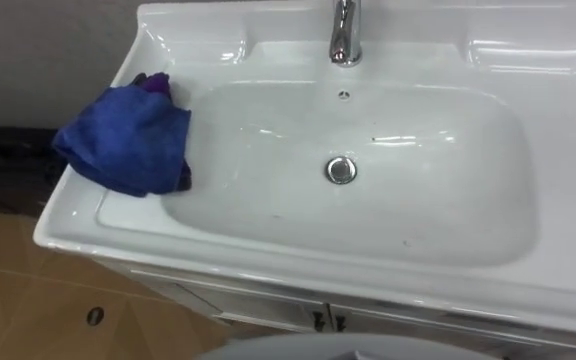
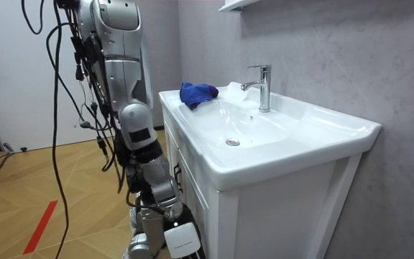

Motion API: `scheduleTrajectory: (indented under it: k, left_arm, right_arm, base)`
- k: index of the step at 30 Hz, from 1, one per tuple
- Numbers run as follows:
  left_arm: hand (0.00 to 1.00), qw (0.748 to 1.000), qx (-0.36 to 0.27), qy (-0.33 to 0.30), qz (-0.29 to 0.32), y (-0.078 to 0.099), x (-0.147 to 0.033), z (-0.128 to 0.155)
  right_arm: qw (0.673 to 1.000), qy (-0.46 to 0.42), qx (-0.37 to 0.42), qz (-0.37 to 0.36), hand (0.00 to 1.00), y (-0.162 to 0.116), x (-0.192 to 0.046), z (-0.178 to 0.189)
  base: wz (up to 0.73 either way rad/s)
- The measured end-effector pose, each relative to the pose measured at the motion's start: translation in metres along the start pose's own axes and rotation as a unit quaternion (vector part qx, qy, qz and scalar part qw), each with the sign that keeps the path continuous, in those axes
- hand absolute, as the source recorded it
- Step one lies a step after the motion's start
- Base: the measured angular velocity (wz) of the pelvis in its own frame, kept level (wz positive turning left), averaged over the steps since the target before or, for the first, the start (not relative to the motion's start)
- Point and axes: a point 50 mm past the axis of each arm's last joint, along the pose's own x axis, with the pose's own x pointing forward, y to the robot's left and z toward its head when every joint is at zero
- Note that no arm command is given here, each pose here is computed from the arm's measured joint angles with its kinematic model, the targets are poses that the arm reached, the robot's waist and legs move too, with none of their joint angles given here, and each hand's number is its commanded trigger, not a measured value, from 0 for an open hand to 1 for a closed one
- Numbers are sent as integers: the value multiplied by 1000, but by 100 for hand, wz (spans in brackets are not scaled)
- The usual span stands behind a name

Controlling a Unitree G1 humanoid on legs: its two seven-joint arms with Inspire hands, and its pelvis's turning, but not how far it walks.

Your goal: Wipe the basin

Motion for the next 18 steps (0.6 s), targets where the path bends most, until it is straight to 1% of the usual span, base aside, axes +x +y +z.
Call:
scheduleTrajectory:
  k: [1, 3, 6, 10, 12, 13, 16, 18]
  left_arm:
    - [0, 1000, 13, 5, -6, 2, -2, -7]
    - [0, 998, 54, 35, -26, 5, -13, -34]
    - [0, 990, 111, 64, -57, 9, -26, -61]
    - [0, 977, 173, 77, -102, 14, -36, -83]
    - [0, 964, 216, 98, -124, 18, -40, -99]
    - [0, 960, 226, 103, -128, 20, -40, -103]
    - [0, 940, 282, 117, -151, 28, -47, -119]
    - [0, 918, 329, 122, -185, 29, -55, -130]
  right_arm:
    - [1000, 1, 0, 0, 0, 0, 0, 0]
    - [1000, 1, 3, 0, 0, 0, 0, -1]
    - [1000, 7, 8, -3, 0, -1, 0, -4]
    - [1000, 5, 8, -4, 0, -2, 0, -1]
    - [1000, 13, 8, -5, 0, -3, 1, -2]
    - [1000, 15, 9, -6, 0, -3, 1, -3]
    - [1000, 20, 3, -10, 0, -6, 1, -5]
    - [1000, 24, 2, -10, 0, -6, 1, -7]
  base:
    - [14]
    - [5]
    - [2]
    - [0]
    - [0]
    - [-4]
    - [-6]
    - [-13]
